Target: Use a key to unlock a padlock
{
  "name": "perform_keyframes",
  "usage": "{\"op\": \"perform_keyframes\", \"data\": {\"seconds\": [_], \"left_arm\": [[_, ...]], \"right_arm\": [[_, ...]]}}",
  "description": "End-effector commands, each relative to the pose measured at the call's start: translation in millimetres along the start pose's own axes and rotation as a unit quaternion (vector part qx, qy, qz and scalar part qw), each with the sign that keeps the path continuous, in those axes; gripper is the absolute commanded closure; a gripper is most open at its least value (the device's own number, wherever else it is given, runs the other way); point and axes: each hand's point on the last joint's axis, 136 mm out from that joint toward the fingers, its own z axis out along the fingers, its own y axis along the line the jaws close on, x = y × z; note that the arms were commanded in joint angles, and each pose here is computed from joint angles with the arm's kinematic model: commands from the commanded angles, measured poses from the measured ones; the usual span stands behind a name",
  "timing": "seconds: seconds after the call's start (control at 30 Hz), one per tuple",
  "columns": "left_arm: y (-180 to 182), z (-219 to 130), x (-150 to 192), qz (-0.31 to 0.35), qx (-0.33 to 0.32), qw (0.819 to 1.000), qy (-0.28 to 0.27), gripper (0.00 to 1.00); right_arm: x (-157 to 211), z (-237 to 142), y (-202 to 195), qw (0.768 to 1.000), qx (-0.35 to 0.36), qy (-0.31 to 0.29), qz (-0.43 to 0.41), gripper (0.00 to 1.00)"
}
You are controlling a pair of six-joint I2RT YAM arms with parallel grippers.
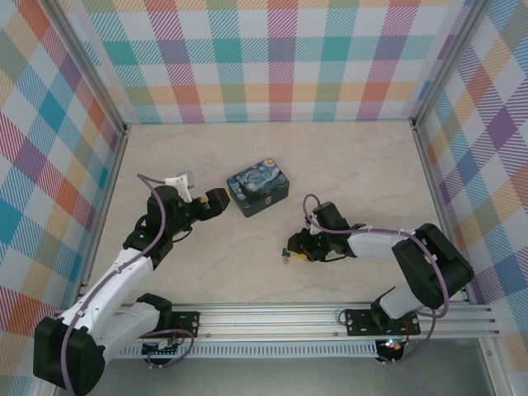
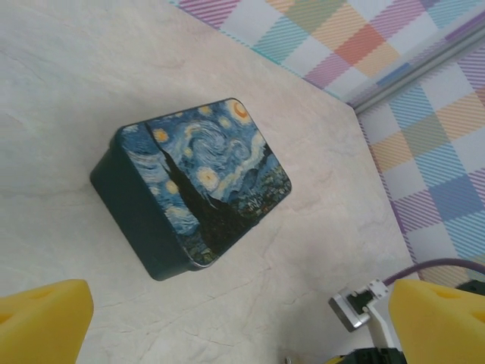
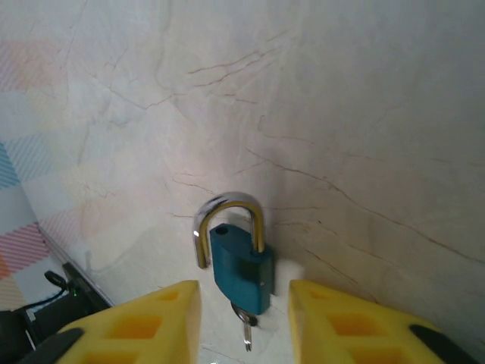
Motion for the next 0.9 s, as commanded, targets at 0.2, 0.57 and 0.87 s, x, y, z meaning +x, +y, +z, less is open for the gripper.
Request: {"op": "perform_keyframes", "data": {"seconds": [0.2,0.57,0.87], "left_arm": [[34.0,-23.8,-19.9,0.011,-0.099,0.993,-0.065,0.00],[87.8,-47.5,-43.6,0.070,-0.267,0.953,-0.125,0.00],[131.8,-32.4,-41.5,0.157,-0.358,0.913,-0.120,0.00]], "right_arm": [[-31.8,-74.9,16.2,0.982,0.086,-0.117,-0.122,0.46],[-100.4,-182.9,-0.1,0.897,0.180,-0.355,-0.193,0.00],[-148.3,-195.7,-46.5,0.836,0.276,-0.394,-0.264,0.00]]}}
